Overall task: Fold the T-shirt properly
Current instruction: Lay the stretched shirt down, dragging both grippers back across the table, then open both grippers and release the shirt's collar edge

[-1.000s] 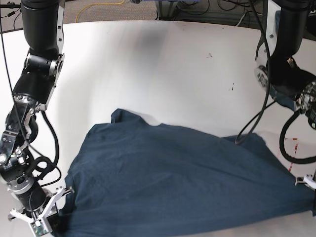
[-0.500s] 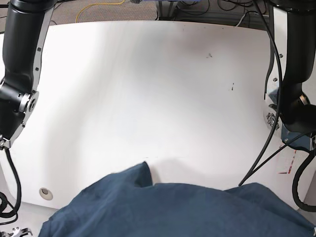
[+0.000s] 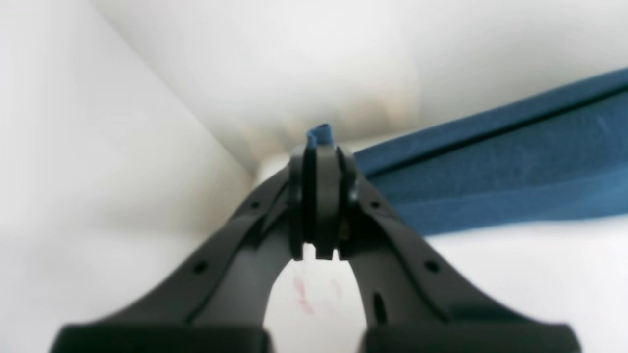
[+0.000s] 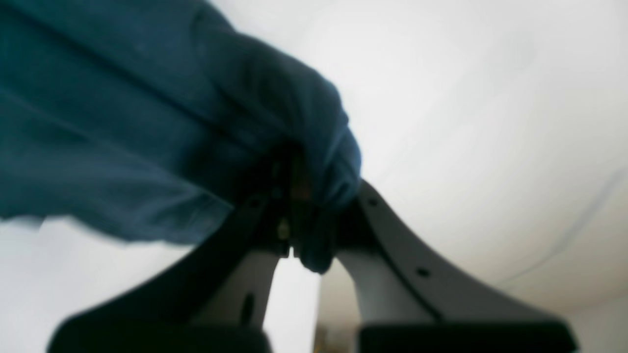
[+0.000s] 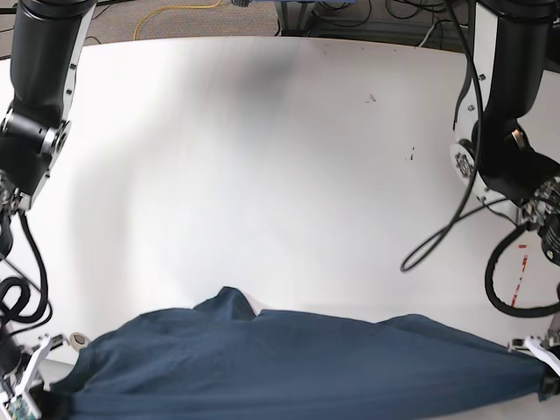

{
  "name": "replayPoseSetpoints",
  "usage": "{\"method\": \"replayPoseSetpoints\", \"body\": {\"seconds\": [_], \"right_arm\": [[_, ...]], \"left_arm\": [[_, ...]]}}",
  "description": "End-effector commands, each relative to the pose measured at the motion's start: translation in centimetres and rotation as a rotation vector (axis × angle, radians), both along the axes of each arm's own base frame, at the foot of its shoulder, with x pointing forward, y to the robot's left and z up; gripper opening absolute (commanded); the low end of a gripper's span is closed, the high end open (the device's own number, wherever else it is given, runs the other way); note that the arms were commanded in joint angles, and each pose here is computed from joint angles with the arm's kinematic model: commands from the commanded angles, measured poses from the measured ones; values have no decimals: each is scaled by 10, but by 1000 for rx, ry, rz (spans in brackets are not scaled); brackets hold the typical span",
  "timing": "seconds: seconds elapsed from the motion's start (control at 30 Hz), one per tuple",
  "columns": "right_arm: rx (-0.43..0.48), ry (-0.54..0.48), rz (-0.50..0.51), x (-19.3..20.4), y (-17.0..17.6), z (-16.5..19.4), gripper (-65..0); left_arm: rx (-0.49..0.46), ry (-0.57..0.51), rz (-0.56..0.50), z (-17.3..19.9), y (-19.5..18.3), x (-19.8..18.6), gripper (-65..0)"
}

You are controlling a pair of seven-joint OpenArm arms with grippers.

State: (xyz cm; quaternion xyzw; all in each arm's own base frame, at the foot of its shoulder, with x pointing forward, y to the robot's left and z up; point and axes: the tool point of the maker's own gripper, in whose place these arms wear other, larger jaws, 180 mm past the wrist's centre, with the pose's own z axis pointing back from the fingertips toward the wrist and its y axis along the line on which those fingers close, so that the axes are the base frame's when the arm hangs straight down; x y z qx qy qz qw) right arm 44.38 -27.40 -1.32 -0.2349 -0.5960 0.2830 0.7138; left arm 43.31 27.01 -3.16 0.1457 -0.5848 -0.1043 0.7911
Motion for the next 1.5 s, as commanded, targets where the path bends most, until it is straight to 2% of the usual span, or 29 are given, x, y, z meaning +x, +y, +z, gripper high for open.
{"method": "replayPoseSetpoints", "body": {"seconds": [0.0, 0.13, 0.3, 0.47, 0.57, 0.7, 0.97, 1.17, 1.47], "right_arm": [[-4, 5, -29, -15, -5, -17, -631], [70, 107, -38, -37, 0, -83, -631], [179, 286, -69, -73, 5, -173, -633], [286, 424, -91, -114, 15, -242, -634], [345, 495, -78, -142, 32, -279, -634], [388, 586, -86, -173, 43, -311, -634], [431, 742, -121, -229, 55, -355, -634], [433, 833, -143, -265, 56, -373, -633], [431, 904, -159, -293, 56, -385, -629]], "left_arm": [[21, 9, -20, -17, -4, -9, -650], [-2, 172, -51, -93, -9, -30, -650], [-92, 370, -37, -181, 2, -77, -650], [-150, 525, -36, -241, 6, -127, -650], [-148, 616, -39, -269, 9, -158, -650], [-131, 709, -32, -290, 13, -186, -650], [-127, 828, -14, -317, 16, -226, -650], [-91, 896, -5, -324, 27, -248, -650], [-56, 964, 6, -330, 38, -270, -649]]}}
